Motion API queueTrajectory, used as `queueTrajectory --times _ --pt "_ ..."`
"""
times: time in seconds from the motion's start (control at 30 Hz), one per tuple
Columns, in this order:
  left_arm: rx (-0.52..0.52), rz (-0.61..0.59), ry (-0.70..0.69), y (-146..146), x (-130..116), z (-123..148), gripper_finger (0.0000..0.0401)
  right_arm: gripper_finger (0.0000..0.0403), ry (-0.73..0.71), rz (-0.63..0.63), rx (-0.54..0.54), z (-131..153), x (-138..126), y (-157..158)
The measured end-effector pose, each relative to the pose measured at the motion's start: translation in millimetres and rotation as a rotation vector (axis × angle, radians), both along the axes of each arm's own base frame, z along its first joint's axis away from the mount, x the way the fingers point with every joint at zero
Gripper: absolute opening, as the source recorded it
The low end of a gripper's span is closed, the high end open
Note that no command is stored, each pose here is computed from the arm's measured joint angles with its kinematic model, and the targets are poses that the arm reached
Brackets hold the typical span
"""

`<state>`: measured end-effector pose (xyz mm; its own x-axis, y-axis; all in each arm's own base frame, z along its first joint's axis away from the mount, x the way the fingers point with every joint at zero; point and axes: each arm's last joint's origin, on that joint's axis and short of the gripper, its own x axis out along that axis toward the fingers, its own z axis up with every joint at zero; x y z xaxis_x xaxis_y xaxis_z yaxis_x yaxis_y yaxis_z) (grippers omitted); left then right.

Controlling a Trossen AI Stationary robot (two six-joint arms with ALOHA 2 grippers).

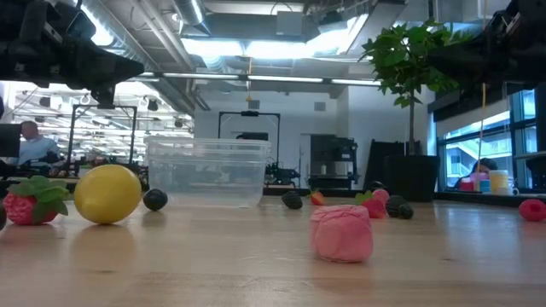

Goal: Pick and placing Produce into tupperware

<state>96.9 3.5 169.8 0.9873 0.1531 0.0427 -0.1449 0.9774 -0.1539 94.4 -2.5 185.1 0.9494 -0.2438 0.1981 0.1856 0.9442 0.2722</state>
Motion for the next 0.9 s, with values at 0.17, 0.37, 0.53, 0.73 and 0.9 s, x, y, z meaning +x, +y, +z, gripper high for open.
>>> queueTrajectory --times 0.17,0.37,0.53,0.73,0.9 --pt "0.000 0.000 0.000 0.0 0.0 -0.1 0.0000 0.0051 0.000 0.000 0.000 0.0 0.0 0.0" --pt "0.000 0.000 0.000 0.0 0.0 -0.1 0.0000 0.0051 0.000 0.000 0.000 0.0 0.0 0.0" --pt "0.000 -0.001 0.000 0.0 0.0 -0.1 0.0000 0.0051 0.000 0.000 0.000 0.0 0.0 0.0" --pt "0.000 0.000 0.000 0.0 0.0 -0.1 0.0000 0.0051 -0.014 -0.008 -0.033 2.2 -0.5 -0.1" --pt "0.000 -0.001 0.000 0.0 0.0 -0.1 0.0000 0.0051 -0.003 -0.026 -0.111 3.0 -0.7 -0.1"
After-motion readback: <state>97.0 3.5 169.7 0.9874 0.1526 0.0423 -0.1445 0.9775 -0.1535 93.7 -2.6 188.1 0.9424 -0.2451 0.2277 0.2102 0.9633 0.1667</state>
